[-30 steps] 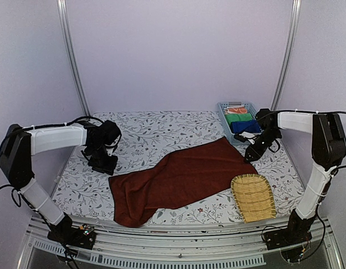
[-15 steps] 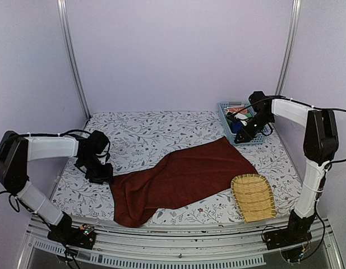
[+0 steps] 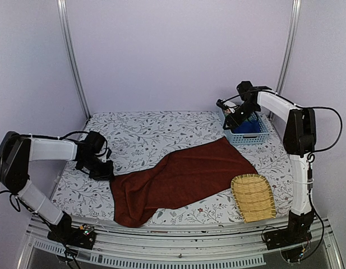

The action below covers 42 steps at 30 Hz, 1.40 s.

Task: Roll the towels
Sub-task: Smooth out the towel at the center of the board.

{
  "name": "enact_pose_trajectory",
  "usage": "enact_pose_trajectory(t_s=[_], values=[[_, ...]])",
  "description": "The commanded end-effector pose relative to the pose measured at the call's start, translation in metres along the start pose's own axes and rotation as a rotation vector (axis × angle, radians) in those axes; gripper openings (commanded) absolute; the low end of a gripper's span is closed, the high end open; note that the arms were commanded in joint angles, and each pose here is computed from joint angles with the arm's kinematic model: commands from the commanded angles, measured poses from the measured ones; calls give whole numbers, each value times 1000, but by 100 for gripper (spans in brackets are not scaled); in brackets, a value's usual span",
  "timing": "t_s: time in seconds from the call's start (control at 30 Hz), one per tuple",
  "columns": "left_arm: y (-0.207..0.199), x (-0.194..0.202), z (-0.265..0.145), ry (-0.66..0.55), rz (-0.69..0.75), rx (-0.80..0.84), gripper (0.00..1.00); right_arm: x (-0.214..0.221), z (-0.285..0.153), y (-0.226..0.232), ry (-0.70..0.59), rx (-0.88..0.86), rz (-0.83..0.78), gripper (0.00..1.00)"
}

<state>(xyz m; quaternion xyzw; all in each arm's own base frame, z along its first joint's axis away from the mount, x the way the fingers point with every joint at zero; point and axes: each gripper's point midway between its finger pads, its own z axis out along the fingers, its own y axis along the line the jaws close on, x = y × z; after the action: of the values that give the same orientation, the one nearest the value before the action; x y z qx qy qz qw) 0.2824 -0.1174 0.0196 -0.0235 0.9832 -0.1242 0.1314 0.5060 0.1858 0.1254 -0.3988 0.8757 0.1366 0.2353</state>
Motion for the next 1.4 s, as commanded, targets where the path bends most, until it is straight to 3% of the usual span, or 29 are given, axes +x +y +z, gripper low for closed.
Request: enact_pose_trajectory(t_s=[0.0, 0.27, 0.37, 0.67, 1.2, 1.37], values=[[5, -10, 1, -31, 9, -10, 1, 24, 44, -7, 120, 7, 47, 38], [51, -9, -24, -65, -79, -175, 0, 30, 65, -5, 163, 39, 13, 41], [53, -13, -27, -67, -80, -162, 0, 31, 71, -9, 168, 65, 5, 46], [72, -28, -30, -74, -83, -272, 0, 46, 101, -23, 207, 103, 27, 48], [100, -59, -28, -66, -50, -348, 0, 21, 113, -25, 89, 78, 76, 54], [98, -65, -27, -67, -47, -324, 0, 26, 120, -20, 104, 41, 104, 49]])
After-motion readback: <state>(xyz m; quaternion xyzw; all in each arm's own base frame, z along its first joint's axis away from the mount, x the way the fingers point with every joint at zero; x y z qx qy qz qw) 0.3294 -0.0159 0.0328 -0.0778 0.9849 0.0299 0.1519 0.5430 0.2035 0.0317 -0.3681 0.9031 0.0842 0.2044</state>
